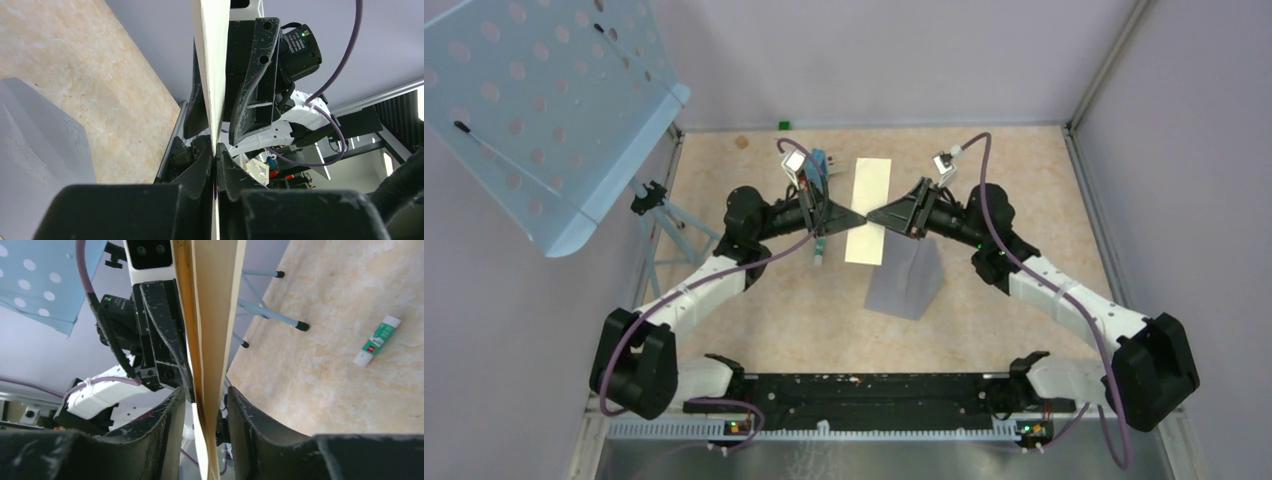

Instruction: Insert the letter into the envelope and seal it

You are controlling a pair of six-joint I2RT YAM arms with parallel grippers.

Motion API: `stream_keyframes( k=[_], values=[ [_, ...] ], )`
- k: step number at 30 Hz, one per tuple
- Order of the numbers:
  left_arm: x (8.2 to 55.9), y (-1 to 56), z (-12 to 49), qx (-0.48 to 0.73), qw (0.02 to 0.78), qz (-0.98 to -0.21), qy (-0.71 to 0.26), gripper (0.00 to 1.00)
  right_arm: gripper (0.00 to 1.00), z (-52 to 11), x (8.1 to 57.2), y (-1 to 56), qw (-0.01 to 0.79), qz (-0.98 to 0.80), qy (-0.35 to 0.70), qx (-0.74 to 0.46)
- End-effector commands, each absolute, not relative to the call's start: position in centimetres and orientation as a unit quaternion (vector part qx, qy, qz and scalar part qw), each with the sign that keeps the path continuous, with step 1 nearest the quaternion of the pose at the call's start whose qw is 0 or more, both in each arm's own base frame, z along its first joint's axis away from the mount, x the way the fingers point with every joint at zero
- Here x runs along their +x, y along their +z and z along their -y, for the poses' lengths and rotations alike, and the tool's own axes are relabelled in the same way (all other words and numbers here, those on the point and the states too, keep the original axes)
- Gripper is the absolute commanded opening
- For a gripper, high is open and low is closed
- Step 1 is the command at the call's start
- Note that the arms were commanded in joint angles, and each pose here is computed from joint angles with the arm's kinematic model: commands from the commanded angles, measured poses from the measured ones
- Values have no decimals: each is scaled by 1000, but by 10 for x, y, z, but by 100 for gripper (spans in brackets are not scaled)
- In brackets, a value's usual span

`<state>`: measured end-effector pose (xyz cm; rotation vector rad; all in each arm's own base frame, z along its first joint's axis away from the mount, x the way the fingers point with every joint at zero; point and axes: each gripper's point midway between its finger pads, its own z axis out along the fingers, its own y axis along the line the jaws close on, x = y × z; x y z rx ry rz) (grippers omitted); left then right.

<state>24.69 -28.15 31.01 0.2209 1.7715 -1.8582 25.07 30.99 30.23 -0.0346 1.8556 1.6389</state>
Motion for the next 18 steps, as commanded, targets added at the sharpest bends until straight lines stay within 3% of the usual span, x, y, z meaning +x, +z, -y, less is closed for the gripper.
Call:
stream_keyframes(
  k=[1, 3, 5, 8, 14, 18],
  values=[
    [246, 314, 285, 99, 297, -652, -690, 8, 35, -305, 245, 332, 359, -668, 651, -21],
    [245, 312, 287, 101, 298, -657, -686, 9, 30, -306, 245, 331, 357, -670, 650, -20],
    [244, 310, 288, 102, 297, -658, -684, 12, 18, -307, 246, 329, 357, -673, 647, -22],
    [247, 304, 287, 96, 301, -671, -671, 27, 0, -301, 253, 318, 365, -701, 612, -10],
    [265, 264, 271, 69, 341, -746, -568, 68, 0, -262, 270, 269, 391, -777, 492, 38],
    [274, 222, 261, 58, 338, -793, -504, 78, 0, -227, 271, 221, 410, -811, 411, 74]
  ],
)
